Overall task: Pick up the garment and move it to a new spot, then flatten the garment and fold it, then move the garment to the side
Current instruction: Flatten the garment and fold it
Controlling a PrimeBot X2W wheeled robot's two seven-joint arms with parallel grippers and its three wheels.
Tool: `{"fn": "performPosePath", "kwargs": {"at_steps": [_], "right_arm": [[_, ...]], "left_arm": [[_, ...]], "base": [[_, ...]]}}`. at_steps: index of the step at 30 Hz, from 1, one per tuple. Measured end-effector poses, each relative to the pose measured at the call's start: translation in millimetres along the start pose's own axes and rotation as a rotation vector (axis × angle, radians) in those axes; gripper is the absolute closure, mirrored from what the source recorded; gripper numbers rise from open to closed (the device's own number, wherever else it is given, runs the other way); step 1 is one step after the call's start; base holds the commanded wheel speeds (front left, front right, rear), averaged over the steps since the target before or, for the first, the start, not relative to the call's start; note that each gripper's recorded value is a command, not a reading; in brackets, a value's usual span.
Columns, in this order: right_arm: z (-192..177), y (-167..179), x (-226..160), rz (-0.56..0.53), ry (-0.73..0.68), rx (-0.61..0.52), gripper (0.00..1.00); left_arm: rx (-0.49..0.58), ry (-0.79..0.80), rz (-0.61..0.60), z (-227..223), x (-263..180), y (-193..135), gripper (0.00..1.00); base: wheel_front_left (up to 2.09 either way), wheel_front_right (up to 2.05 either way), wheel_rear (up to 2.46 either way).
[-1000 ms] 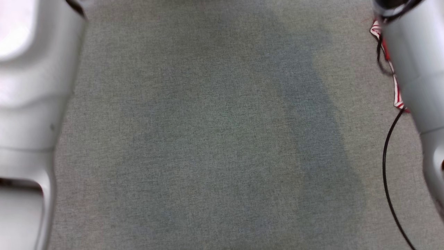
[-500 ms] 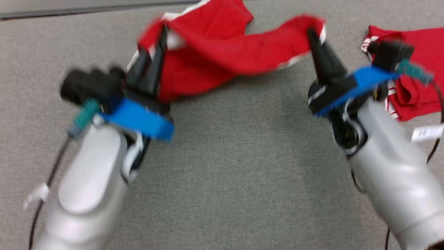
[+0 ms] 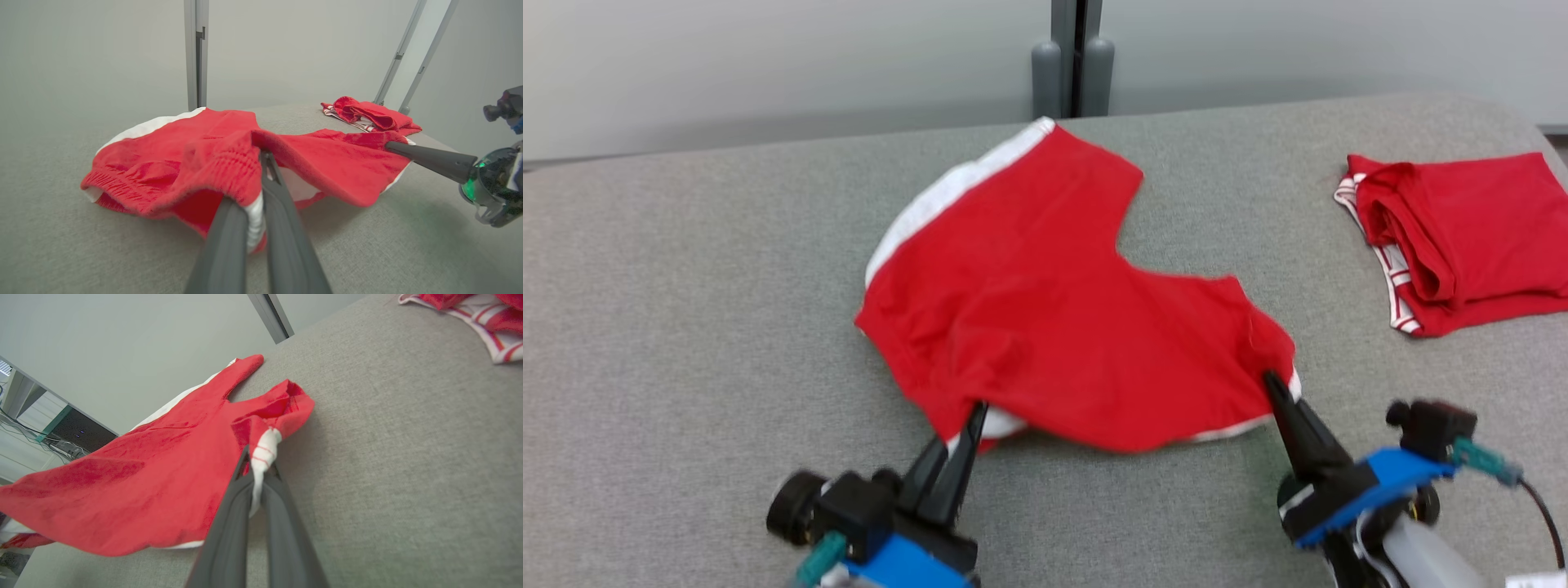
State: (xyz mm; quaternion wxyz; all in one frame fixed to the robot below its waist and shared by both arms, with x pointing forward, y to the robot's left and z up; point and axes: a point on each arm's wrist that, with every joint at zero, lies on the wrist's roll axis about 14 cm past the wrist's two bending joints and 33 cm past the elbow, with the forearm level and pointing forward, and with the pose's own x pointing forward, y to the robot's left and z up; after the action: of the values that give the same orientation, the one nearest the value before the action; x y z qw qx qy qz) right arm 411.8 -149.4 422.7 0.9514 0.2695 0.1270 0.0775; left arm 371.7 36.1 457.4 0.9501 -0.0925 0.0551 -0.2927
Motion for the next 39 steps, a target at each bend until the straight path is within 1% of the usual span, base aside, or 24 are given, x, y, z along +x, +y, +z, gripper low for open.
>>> {"fn": "performPosePath", "kwargs": {"at_steps": [5, 10, 14, 18, 21, 25, 29, 36, 39], "right_arm": [[-14, -5, -33, -0.026, 0.007, 0.04, 1.0], [-21, -4, -55, -0.033, 0.007, 0.063, 1.0], [-10, -8, -61, -0.048, -0.028, 0.069, 1.0], [11, -9, -56, -0.05, -0.08, 0.073, 1.0], [29, -9, -44, -0.043, -0.111, 0.065, 1.0], [56, 3, -17, 0.001, -0.15, 0.051, 1.0], [74, 14, 13, 0.039, -0.166, 0.034, 1.0], [72, 32, 73, 0.091, -0.079, -0.014, 1.0], [72, 39, 102, 0.103, -0.05, -0.038, 1.0]], "left_arm": [[-0.023, 0.043, -0.01, -16, -28, -20, 1.0], [-0.029, 0.059, -0.015, -21, -43, -30, 1.0], [-0.033, 0.064, -0.022, -23, -45, -33, 1.0], [-0.031, 0.057, -0.028, -21, -43, -35, 1.0], [-0.03, 0.035, -0.027, -15, -36, -33, 1.0], [-0.024, 0.019, -0.031, -10, -26, -30, 1.0], [-0.009, -0.015, -0.019, 1, -12, -20, 1.0], [0.016, -0.069, 0.033, 20, 11, 10, 1.0], [0.022, -0.079, 0.069, 24, 19, 28, 1.0]], "base": [[0.0, 0.0, 0.0], [0.0, 0.0, 0.0], [0.0, 0.0, 0.0], [0.0, 0.0, 0.0], [0.0, 0.0, 0.0], [0.0, 0.0, 0.0], [0.0, 0.0, 0.0], [0.0, 0.0, 0.0], [0.0, 0.0, 0.0]]}}
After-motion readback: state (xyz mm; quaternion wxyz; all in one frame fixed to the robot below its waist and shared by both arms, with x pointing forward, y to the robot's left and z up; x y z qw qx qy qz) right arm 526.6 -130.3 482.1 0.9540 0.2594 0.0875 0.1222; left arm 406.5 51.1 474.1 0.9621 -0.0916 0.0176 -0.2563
